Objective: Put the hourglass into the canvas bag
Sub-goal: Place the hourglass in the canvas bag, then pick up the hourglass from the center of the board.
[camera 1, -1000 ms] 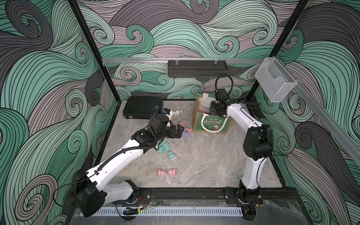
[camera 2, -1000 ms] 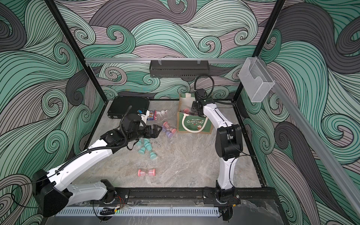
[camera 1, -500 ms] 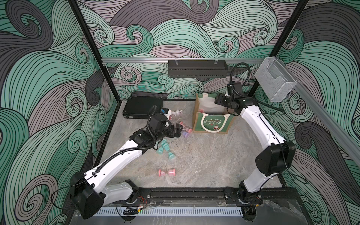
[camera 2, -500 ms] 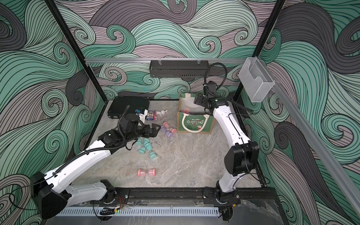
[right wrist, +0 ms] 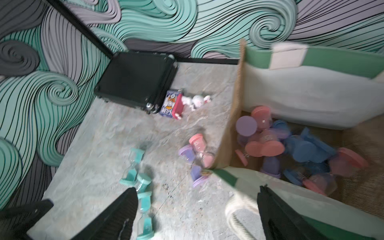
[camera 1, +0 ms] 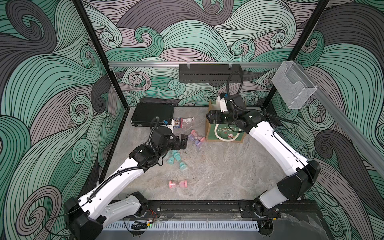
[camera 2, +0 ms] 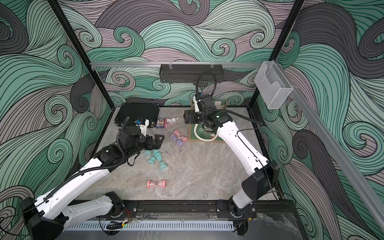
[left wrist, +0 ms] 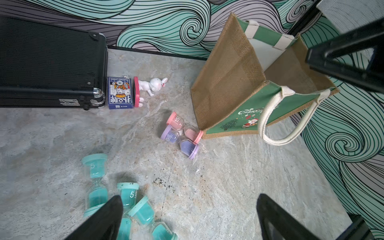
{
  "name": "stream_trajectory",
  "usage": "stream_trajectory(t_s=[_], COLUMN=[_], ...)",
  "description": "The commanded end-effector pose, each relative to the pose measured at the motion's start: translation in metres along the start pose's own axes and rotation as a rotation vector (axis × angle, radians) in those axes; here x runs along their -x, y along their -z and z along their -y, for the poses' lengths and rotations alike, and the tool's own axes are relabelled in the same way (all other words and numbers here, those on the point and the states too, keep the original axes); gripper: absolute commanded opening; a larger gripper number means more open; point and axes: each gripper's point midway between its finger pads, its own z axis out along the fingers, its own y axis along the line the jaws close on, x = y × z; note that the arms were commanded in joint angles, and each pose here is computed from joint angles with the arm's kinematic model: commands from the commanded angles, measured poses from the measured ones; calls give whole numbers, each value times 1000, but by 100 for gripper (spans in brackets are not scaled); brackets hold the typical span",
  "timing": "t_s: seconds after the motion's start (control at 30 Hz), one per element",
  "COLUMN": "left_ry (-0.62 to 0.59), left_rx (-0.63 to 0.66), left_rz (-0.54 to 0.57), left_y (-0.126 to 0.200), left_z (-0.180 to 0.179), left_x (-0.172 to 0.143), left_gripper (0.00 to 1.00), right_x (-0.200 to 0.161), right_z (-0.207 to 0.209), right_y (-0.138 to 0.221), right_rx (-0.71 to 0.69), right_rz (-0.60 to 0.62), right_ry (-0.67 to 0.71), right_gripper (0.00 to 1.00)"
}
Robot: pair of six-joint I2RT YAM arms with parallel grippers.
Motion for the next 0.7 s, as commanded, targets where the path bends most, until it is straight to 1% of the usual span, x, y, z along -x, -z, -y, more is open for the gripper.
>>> stream_trajectory(t_s=[0.0,0.13,0.3,0.57,0.67], left_ry=[14,18,34,44,51], left_rx=[69,96,141,196,211], left_rz=[4,-2,-7,1,6], left_y=[10,14,18,21,22], left_z=[-18,-28,-42,-58,-63], left_x=[-5,-15,-28,-39,-42], left_gripper=[99,99,99,99,99], right_x=[-24,-54,-93,-135,-146], right_z=[-22,-46,-57,-34,-31], right_y=[-5,-32,-71,-127,-143], right_rx=[38,68,49,-100,-110], right_rz=[-67,-142,-247,-348,-379], right_ry=[67,128,204,277,292], right_gripper=[92,92,87,81,80])
